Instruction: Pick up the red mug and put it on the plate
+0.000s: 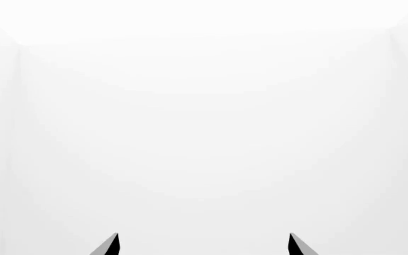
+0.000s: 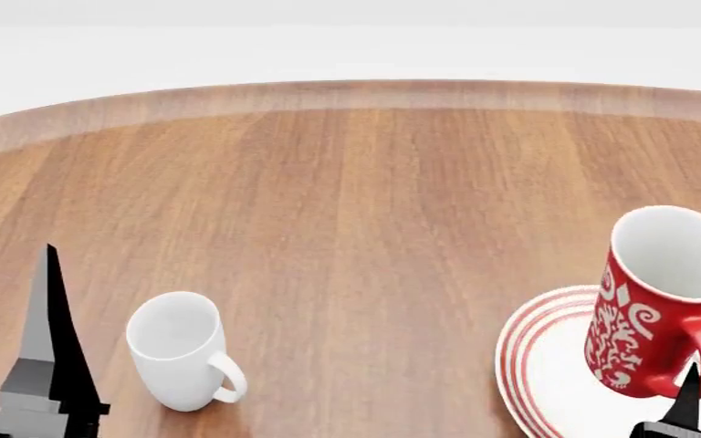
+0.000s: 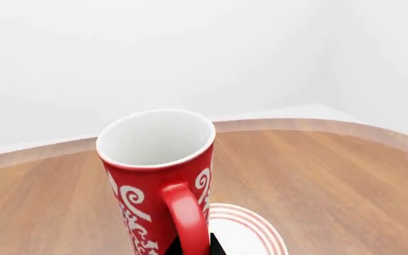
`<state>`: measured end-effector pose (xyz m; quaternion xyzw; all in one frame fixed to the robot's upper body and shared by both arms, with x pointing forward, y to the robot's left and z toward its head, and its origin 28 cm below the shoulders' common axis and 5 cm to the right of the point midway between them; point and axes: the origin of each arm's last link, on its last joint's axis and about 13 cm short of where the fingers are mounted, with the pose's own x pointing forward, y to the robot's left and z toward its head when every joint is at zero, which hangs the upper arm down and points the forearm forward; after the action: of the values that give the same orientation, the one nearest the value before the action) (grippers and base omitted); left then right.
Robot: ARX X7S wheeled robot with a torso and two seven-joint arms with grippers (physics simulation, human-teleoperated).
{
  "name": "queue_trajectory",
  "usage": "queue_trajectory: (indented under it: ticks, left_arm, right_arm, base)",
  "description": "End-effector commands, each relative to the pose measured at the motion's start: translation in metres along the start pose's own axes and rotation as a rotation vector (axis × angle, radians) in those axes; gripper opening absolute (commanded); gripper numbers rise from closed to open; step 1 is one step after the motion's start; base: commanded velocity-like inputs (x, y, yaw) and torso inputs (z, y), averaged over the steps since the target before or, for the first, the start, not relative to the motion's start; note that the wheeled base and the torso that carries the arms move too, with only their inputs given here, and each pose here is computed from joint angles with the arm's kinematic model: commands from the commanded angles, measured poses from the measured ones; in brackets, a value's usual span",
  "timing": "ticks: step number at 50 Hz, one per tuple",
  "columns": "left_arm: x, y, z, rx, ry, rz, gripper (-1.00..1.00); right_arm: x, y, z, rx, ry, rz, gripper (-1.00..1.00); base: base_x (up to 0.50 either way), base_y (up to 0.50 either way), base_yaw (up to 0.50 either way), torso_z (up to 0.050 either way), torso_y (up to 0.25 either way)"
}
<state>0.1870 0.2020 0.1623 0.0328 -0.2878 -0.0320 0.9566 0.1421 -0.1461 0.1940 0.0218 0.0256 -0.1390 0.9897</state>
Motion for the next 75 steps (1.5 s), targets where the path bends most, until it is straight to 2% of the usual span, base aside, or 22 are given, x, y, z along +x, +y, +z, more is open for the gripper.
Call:
queue_trajectory:
  ticks: [1,11,12,13,15,20,27,32,33,46,47,48,59,67,69,75]
  left_arm:
    - [-0.001,0.000,0.001,-0.002,-0.001,0.001,1.00]
    - [0.000,0.000,0.001,0.000,-0.001,0.000,1.00]
    - [0.001,0.000,0.000,0.000,0.000,-0.001,1.00]
    - [0.000,0.000,0.001,0.001,-0.001,-0.001,1.00]
    - [-0.001,-0.001,0.001,0.001,-0.001,-0.003,1.00]
    - [-0.002,-0.002,0.002,0.001,-0.001,-0.009,1.00]
    - [-0.001,-0.001,0.003,0.000,-0.001,-0.008,1.00]
    - [-0.003,0.000,0.004,0.000,-0.002,-0.003,1.00]
    - [-0.003,0.001,0.004,0.001,-0.002,-0.004,1.00]
    - [-0.003,0.002,0.003,0.001,0.004,-0.001,1.00]
    - [-0.003,0.002,0.003,0.000,0.005,-0.002,1.00]
    - [-0.003,0.002,0.003,0.000,0.005,-0.003,1.00]
    - [-0.004,0.002,0.003,0.000,0.005,-0.003,1.00]
    - [-0.005,0.003,0.003,0.001,0.004,-0.002,1.00]
    - [-0.005,0.003,0.004,0.001,0.003,-0.003,1.00]
    - [-0.004,0.003,0.004,0.001,0.003,-0.003,1.00]
  right_arm:
    - [0.002,-0.001,0.008,0.032,-0.051,-0.023,-1.00]
    - [0.001,-0.001,0.010,0.047,-0.035,-0.023,-1.00]
    - [0.003,-0.003,0.011,-0.041,-0.082,-0.017,-1.00]
    - [0.008,-0.005,0.010,-0.067,-0.086,-0.047,-1.00]
    - [0.016,-0.010,0.012,-0.112,-0.097,-0.029,-1.00]
    - [0.034,-0.019,0.023,-0.159,-0.098,0.001,-1.00]
    - [0.044,-0.022,0.028,-0.226,-0.102,0.047,-1.00]
    - [0.054,-0.026,0.028,-0.206,-0.066,0.087,-1.00]
    - [0.056,-0.028,0.030,-0.156,-0.056,0.120,-1.00]
    - [0.087,-0.041,0.049,-0.183,-0.064,0.125,-1.00]
    - [0.089,-0.041,0.049,-0.128,-0.087,0.139,-1.00]
    - [0.090,-0.042,0.050,-0.162,-0.047,0.133,-1.00]
    - [0.114,-0.048,0.063,-0.118,-0.040,0.178,-1.00]
    - [0.128,-0.051,0.062,-0.161,-0.015,0.212,-1.00]
    - [0.130,-0.053,0.062,-0.133,-0.024,0.238,-1.00]
    - [0.143,-0.059,0.059,-0.153,-0.008,0.236,-1.00]
  base:
    - [0.00,0.00,0.00,0.000,0.000]
    - [0.00,0.00,0.00,0.000,0.000]
    - [0.00,0.00,0.00,0.000,0.000]
    - [0.00,0.00,0.00,0.000,0.000]
    - [0.00,0.00,0.00,0.000,0.000]
    - [0.00,0.00,0.00,0.000,0.000]
    - [0.00,0.00,0.00,0.000,0.000]
    - [0.00,0.00,0.00,0.000,0.000]
    - [0.00,0.00,0.00,0.000,0.000]
    - [0.00,0.00,0.00,0.000,0.001]
    - [0.00,0.00,0.00,0.000,0.000]
    - [0.00,0.00,0.00,0.000,0.000]
    - [0.00,0.00,0.00,0.000,0.000]
    - [0.00,0.00,0.00,0.000,0.000]
    - [0.00,0.00,0.00,0.000,0.000]
    - [0.00,0.00,0.00,0.000,0.002]
